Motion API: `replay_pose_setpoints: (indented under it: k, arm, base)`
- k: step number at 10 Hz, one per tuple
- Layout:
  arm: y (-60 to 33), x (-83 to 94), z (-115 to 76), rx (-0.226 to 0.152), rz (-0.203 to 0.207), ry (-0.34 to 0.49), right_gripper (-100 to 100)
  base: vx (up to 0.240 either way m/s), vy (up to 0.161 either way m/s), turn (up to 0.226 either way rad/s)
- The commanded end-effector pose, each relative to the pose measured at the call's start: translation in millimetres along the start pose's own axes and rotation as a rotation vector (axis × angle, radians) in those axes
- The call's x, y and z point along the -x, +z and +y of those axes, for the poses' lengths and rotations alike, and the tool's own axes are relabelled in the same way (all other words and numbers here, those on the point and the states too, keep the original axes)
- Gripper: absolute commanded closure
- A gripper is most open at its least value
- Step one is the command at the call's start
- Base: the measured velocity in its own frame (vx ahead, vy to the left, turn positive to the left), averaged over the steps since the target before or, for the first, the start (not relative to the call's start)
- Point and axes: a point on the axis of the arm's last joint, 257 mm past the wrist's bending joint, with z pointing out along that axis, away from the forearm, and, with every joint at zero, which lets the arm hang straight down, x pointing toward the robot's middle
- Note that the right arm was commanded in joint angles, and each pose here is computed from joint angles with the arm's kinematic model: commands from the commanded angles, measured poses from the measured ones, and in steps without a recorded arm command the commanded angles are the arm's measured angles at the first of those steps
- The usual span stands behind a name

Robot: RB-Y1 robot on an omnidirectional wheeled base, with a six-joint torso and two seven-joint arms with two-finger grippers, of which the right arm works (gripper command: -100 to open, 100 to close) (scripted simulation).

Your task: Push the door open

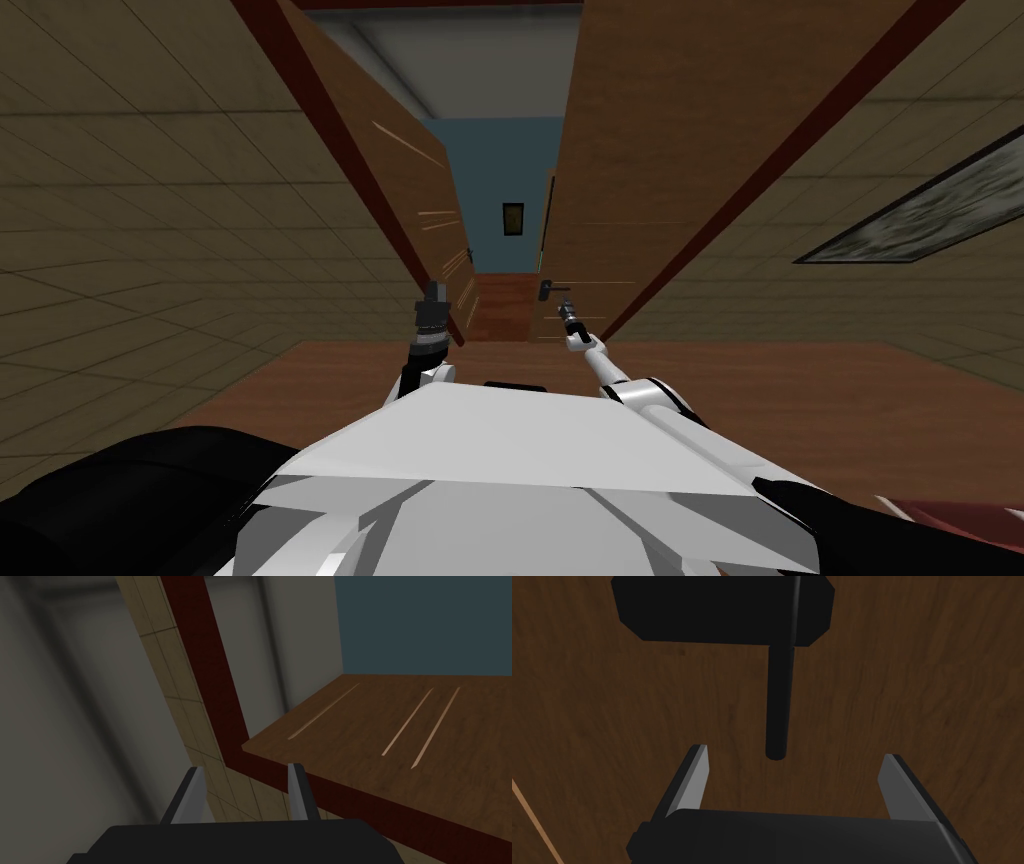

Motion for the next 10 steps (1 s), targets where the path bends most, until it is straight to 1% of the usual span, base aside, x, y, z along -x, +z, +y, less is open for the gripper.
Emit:
replay_pose_setpoints:
  k: [1, 4, 7, 8, 9, 10]
  arm:
    - [-0.2, 1.2, -0.3, 0.000, -0.004, 0.001, -100]
    - [-0.7, 3.8, -0.9, 0.000, -0.011, 0.002, -100]
    - [-1.2, 6.9, -1.6, 0.001, -0.020, 0.004, -100]
    - [-1.4, 7.5, -1.8, 0.001, -0.022, 0.004, -100]
    - [-1.2, 7.0, -1.6, 0.001, -0.021, 0.004, -100]
    - [-1.2, 7.0, -1.6, 0.001, -0.021, 0.004, 100]
  base:
    - [0.125, -0.009, 0.016]
    - [0.187, 0.002, 0.031]
    - [0.220, -0.006, 0.032]
    - [0.185, 0.002, 0.017]
    - [0.075, -0.001, 0.005]
    - [-0.007, 0.000, -0.002]
